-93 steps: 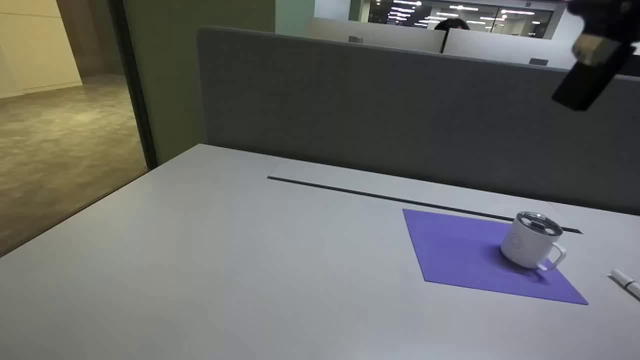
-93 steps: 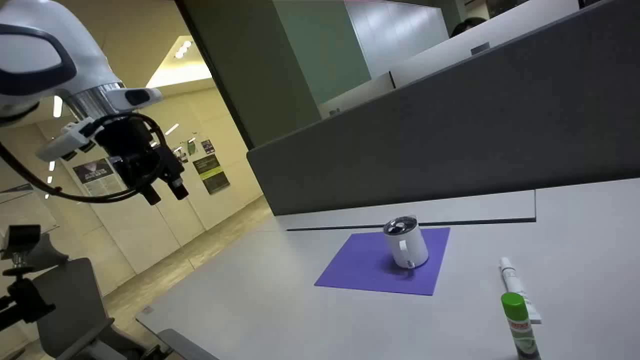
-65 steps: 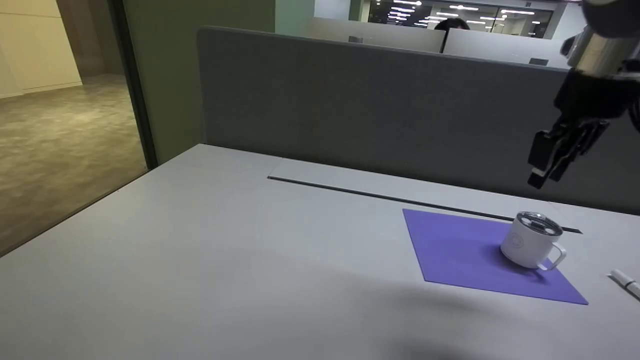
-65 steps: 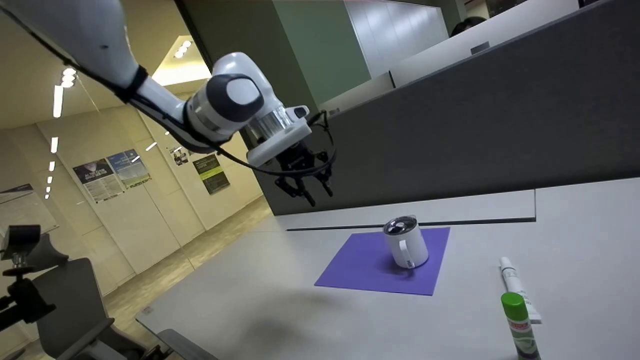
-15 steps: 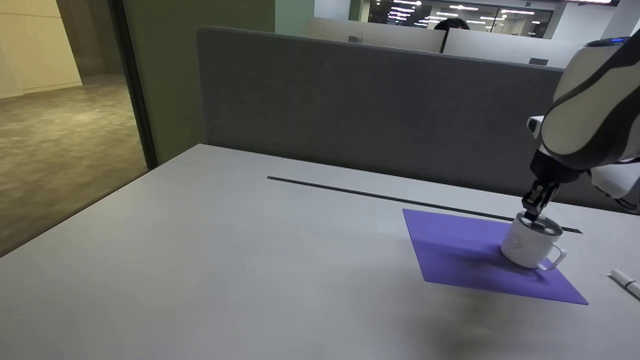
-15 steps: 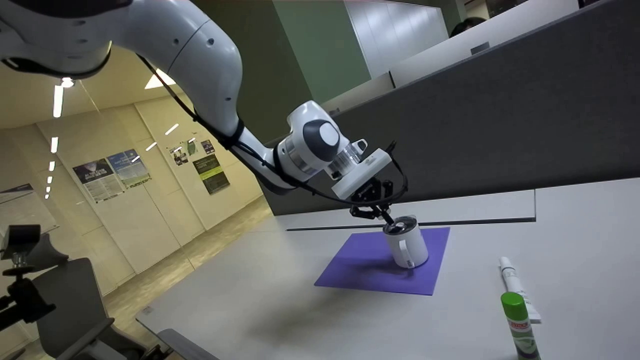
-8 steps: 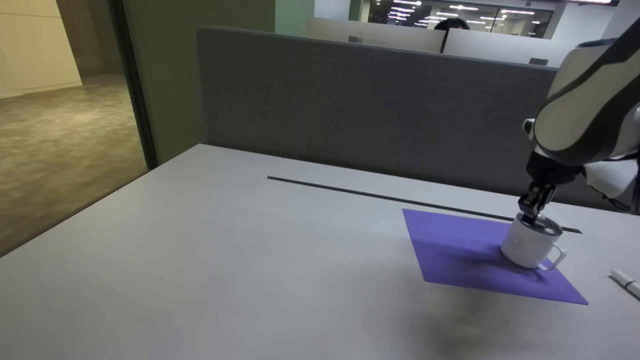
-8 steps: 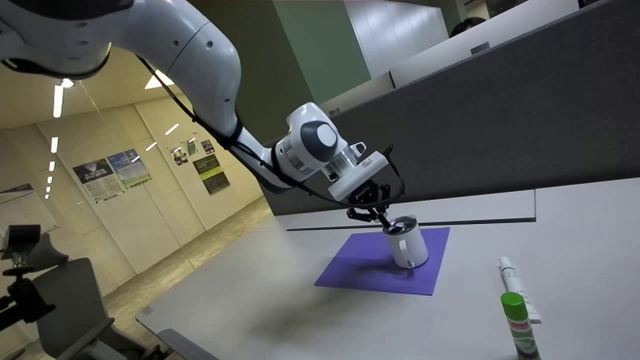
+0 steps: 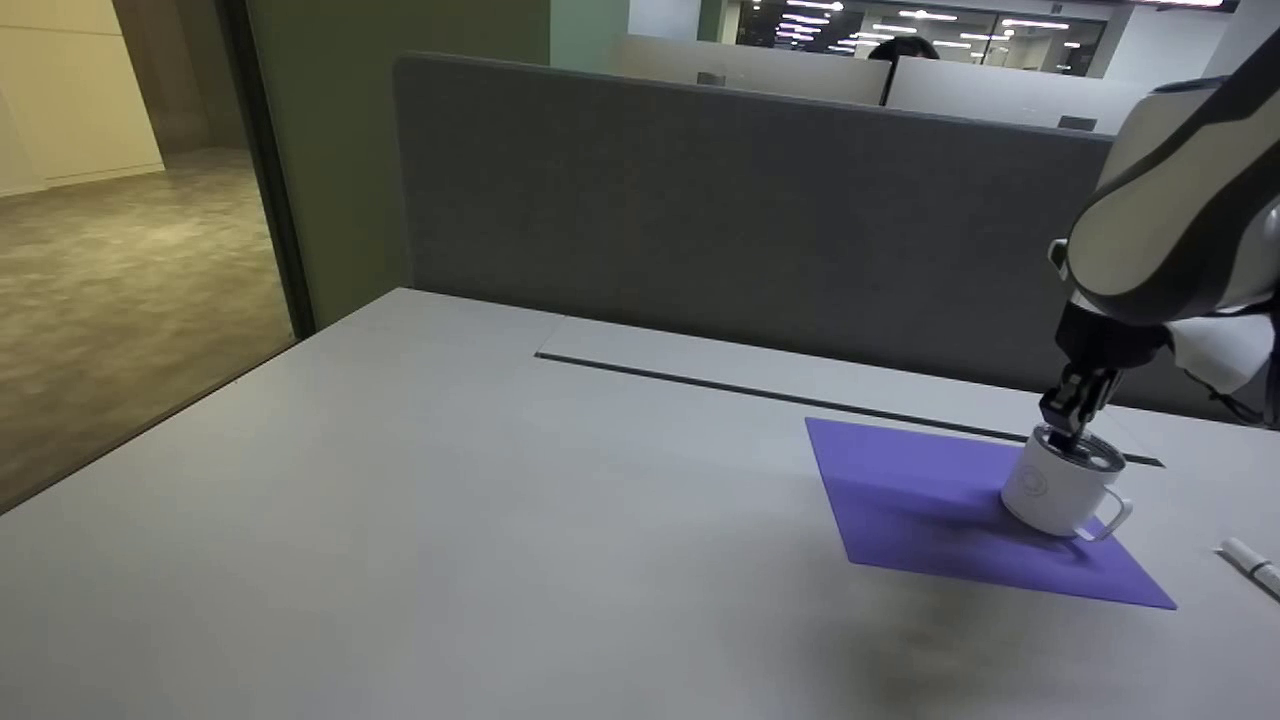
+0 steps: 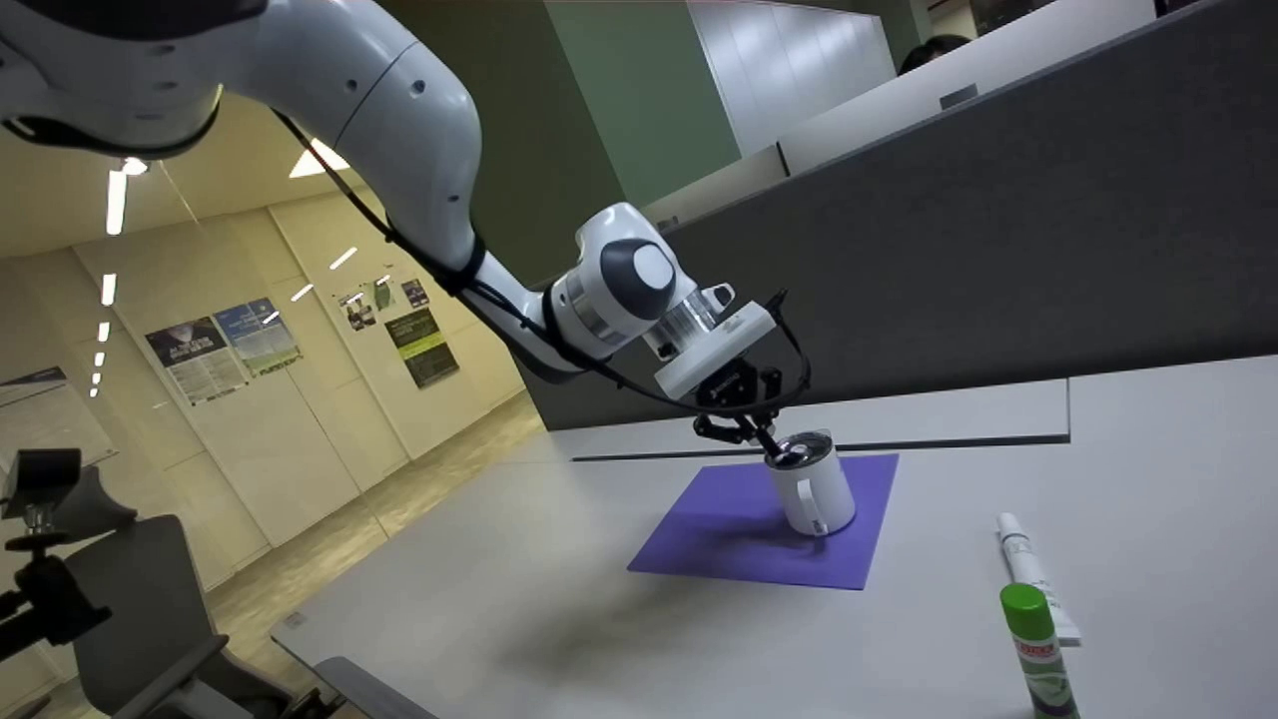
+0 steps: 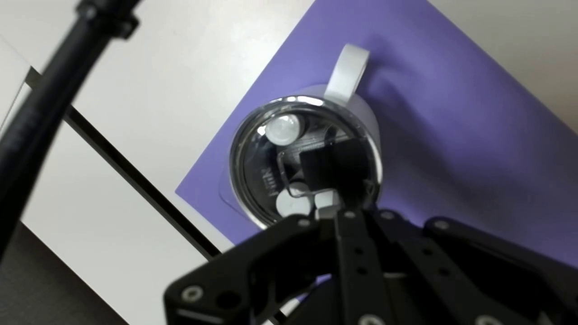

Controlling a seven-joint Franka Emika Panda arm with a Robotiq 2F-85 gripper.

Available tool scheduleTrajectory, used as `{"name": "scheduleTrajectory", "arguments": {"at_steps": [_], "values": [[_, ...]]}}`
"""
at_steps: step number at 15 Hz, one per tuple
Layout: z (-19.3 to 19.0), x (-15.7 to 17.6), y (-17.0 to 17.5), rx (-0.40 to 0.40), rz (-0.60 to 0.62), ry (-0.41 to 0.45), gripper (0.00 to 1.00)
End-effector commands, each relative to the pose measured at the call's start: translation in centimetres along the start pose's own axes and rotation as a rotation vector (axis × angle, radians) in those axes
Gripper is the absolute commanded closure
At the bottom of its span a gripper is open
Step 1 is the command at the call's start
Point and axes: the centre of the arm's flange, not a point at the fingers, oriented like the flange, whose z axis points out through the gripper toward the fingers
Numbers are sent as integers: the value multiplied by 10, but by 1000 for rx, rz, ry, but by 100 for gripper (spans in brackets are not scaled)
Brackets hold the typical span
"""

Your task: Move the object in the cup

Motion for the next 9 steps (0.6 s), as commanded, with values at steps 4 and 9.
{"name": "scheduleTrajectory", "arguments": {"at_steps": [4, 9], "values": [[-5, 3, 3, -14, 45, -24, 100], [-1, -2, 11, -24, 66, -28, 100]]}}
